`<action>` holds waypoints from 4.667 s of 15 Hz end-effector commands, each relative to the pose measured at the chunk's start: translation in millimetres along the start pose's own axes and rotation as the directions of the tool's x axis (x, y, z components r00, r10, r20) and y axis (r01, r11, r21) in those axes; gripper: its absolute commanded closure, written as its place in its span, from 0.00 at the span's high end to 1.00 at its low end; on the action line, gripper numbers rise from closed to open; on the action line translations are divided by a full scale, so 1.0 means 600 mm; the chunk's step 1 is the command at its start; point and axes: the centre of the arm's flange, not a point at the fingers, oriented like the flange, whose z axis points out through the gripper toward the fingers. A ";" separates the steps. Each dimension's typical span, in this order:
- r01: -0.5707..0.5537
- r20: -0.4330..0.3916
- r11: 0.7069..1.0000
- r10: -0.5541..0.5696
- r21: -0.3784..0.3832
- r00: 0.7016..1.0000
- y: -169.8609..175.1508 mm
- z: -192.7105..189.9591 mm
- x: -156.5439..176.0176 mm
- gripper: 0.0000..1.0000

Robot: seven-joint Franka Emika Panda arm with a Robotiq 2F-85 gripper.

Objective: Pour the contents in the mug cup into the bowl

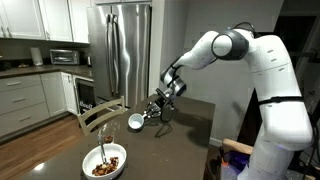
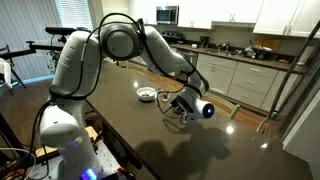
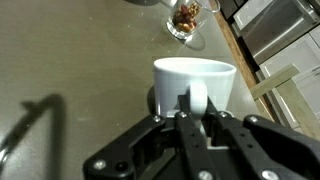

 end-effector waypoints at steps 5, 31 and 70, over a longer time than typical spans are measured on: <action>-0.089 0.025 0.996 0.089 0.021 0.996 -0.012 -0.009 0.003 0.04; -0.314 0.225 0.946 0.291 0.076 0.930 0.002 -0.001 0.083 0.04; 0.039 -0.140 0.994 -0.025 0.098 0.990 -0.066 -0.044 0.008 1.00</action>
